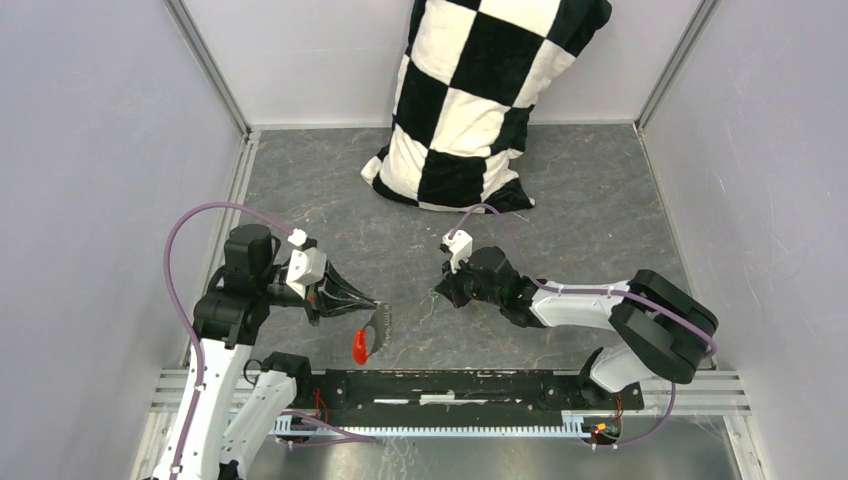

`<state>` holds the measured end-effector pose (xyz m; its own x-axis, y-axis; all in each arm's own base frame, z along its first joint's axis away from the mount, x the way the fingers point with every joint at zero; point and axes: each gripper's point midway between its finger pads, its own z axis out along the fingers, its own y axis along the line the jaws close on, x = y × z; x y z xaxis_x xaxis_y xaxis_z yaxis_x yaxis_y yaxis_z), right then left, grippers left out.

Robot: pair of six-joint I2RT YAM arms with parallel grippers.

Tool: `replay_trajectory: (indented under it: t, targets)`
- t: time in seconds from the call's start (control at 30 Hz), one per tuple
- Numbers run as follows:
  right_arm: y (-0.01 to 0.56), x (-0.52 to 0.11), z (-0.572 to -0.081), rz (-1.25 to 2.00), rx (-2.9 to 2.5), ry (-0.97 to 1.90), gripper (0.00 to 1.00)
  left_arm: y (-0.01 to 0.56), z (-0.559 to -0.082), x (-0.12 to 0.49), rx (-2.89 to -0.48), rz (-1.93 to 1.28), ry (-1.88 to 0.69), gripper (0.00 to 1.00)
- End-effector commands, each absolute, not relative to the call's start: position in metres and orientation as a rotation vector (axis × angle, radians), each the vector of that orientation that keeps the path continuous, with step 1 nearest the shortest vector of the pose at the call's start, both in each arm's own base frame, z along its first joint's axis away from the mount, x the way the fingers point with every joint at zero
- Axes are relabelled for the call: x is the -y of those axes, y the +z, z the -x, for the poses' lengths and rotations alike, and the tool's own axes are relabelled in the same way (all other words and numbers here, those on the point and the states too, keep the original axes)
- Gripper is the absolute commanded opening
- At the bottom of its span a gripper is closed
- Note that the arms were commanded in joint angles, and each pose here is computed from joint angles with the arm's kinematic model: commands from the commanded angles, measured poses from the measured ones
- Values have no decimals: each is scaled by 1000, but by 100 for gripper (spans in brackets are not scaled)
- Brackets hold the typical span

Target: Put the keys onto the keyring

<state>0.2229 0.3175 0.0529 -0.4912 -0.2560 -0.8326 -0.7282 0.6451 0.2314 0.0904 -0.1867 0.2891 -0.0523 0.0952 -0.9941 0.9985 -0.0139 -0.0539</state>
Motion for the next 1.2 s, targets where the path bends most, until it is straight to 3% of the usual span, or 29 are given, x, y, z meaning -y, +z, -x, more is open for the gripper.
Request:
replay_trajectory:
  t: [0.0, 0.2, 0.63, 0.9, 1.17]
  targets:
    - [92, -331, -222, 790, -1906, 834, 0, 296, -92, 187, -1267, -1281, -1192, 2]
    - [120, -334, -207, 824, -1838, 931, 0, 287, -107, 186, -1359, -1236, -1153, 2]
    - [242, -342, -154, 940, -1643, 1160, 1, 287, -146, 183, -1567, -996, -1107, 2]
    - [296, -374, -130, 953, -1583, 1271, 1, 289, -147, 185, -1525, -1001, -1102, 2]
    - [309, -392, -129, 919, -1603, 1301, 1, 292, -143, 184, -1453, -1058, -1054, 2]
